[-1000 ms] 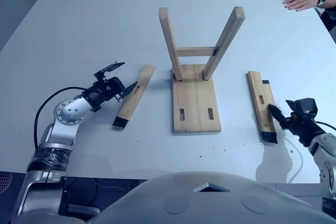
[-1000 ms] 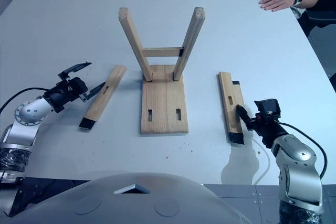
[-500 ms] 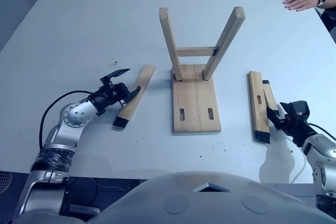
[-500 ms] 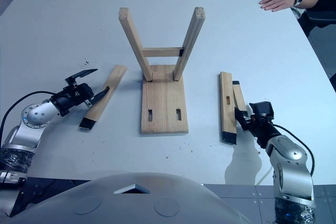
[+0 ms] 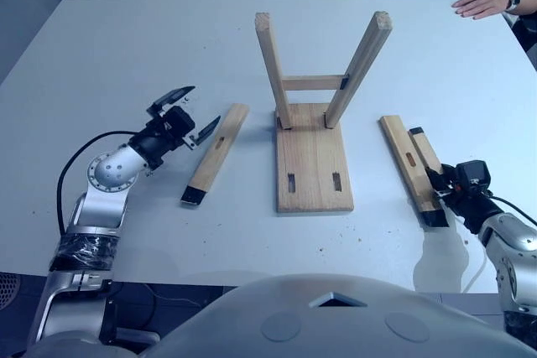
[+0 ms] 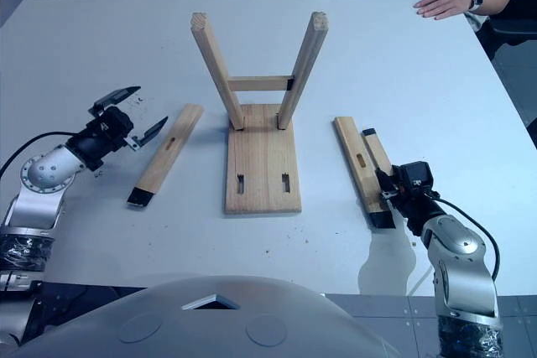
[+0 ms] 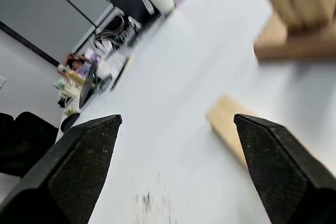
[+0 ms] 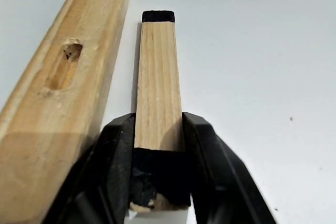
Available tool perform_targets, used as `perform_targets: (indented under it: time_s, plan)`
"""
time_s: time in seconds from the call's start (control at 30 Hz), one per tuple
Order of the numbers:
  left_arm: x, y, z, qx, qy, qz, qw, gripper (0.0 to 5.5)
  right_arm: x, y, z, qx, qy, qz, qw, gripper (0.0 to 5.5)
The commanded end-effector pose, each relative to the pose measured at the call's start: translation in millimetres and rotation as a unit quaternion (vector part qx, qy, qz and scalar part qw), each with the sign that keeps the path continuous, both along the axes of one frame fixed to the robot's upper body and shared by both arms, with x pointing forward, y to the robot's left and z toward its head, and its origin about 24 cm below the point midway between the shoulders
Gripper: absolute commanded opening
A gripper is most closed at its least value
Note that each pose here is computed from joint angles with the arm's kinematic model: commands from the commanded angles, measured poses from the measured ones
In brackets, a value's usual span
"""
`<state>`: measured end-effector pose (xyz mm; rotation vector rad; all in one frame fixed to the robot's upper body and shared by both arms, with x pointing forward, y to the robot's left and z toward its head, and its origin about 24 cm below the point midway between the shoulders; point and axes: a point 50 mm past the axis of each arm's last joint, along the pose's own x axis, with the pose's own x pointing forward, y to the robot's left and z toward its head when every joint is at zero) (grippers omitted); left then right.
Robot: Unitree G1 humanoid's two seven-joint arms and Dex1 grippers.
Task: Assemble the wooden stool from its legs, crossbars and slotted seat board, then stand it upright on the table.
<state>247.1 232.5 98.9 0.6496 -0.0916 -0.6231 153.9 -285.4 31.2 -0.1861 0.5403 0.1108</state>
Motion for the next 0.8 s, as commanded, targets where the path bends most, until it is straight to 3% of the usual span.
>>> perform_targets:
  time_s: [0.03,0.1,0.17,0.23,0.4,0.57,0.67,0.8]
  plan:
    - [4,-14,38,-0.069,-0.01,-0.024,0.997,4.0,22,-12,34,0.02,-0.066,-0.019,0.997,1.32]
    - [2,-30,63,-0.14,0.002,-0.058,0.989,4.0,39,1,76,0.099,-0.167,0.026,0.981,1.32]
    - [-10,-53,91,-0.236,0.046,-0.138,0.961,4.0,43,29,124,0.212,-0.253,0.133,0.935,1.32]
    - [-24,-69,111,-0.305,0.093,-0.221,0.922,3.8,36,58,155,0.279,-0.275,0.254,0.884,1.32]
    - [-35,-93,120,-0.345,0.198,-0.33,0.856,3.18,36,96,171,0.356,-0.224,0.417,0.806,1.32]
    - [-38,-112,119,-0.343,0.276,-0.393,0.807,3.17,43,117,184,0.409,-0.18,0.501,0.741,1.32]
    - [-38,-117,123,-0.339,0.287,-0.416,0.794,3.17,47,129,184,0.42,-0.143,0.537,0.718,1.32]
    - [-36,-119,127,-0.345,0.281,-0.426,0.787,3.17,46,130,180,0.412,-0.113,0.554,0.715,1.32]
